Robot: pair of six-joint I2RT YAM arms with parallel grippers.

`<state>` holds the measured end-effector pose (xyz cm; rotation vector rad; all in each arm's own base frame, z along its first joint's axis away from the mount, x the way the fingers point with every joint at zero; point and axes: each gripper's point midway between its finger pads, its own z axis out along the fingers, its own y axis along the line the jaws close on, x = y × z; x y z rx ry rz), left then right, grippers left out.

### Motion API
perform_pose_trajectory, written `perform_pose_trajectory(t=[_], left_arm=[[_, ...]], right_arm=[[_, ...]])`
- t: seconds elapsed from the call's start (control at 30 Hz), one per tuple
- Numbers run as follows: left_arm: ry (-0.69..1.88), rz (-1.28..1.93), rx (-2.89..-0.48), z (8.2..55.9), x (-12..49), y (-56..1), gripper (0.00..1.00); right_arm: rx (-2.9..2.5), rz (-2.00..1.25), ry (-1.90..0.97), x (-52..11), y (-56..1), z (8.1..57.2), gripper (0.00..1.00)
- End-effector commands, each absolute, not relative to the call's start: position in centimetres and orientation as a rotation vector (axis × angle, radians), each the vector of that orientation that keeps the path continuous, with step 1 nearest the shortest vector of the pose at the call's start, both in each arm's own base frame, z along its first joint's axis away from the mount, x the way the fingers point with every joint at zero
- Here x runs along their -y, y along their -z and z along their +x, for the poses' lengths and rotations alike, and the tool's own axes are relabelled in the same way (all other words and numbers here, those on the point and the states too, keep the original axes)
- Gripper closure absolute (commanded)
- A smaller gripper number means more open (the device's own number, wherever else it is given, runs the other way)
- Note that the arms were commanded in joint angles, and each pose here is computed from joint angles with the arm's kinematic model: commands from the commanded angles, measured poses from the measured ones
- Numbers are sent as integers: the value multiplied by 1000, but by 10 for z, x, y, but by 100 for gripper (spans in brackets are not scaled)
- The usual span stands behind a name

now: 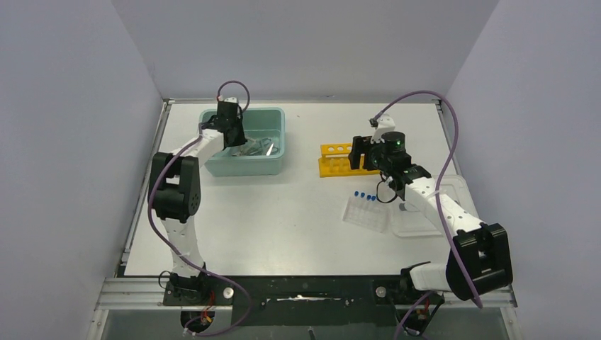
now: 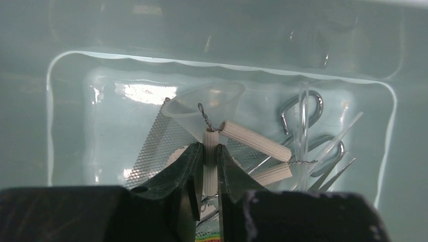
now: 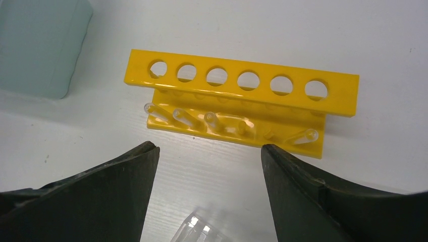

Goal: Organize the chemistry lab equipment

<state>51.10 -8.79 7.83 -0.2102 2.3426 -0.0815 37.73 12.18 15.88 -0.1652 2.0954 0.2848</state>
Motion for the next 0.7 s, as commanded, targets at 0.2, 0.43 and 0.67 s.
perform_pose_trajectory(t=[0.2,0.43,0.67], left_arm=[[82,-191,-2271,543,90,-98,100],[60,-185,-2294,545,88,-90,100],[59,-179,-2306,546,89,-85,100]], right_arm=[[-2043,-159,-292,-118,-169,389,24],[-2046,-152,-294,-116,-168,391,24],[-2045,-148,-292,-114,-169,392,24]])
